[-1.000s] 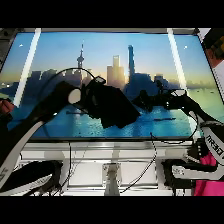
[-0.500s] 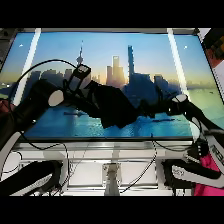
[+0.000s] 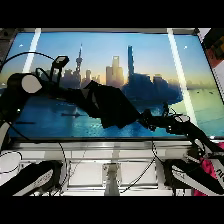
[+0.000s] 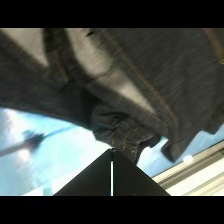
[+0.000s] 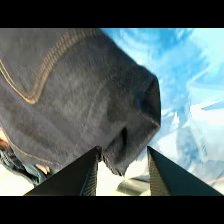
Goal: Fold the clothes and pants, and hang the long-sleeved shirts on hangers.
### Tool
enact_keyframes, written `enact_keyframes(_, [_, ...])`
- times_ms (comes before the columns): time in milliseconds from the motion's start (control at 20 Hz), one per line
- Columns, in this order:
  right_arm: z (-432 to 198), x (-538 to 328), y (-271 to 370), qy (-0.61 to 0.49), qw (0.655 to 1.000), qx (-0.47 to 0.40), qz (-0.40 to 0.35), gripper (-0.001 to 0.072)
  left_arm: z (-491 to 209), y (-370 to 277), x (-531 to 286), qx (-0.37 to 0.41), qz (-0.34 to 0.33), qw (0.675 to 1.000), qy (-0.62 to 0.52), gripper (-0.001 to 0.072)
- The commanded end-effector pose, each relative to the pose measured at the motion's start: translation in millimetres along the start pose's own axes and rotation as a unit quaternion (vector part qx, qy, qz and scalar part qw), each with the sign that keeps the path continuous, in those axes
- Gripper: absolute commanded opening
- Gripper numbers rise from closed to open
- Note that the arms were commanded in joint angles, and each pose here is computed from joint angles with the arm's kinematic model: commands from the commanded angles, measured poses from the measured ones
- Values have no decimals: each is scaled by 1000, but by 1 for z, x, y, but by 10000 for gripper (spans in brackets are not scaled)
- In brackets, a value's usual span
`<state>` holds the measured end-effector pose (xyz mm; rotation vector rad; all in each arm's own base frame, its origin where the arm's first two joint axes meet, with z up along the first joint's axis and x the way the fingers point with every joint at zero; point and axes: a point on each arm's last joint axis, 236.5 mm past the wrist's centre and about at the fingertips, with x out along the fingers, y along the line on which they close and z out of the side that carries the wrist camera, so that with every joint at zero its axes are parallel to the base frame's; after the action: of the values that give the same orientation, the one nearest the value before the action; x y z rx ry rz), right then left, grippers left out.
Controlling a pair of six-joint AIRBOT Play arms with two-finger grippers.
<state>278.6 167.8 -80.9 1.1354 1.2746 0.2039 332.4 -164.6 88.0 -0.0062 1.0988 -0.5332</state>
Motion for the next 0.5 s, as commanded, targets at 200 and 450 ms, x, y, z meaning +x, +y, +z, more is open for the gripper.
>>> enact_keyframes(200, [-21,23,17,42,999,-21,-1,349,6,-8,-3,-10,-32,999,-14,12])
enact_keyframes(450, [-18,41,21,26,999,-20,-9,349,6,-8,-3,-10,-32,999,-14,12])
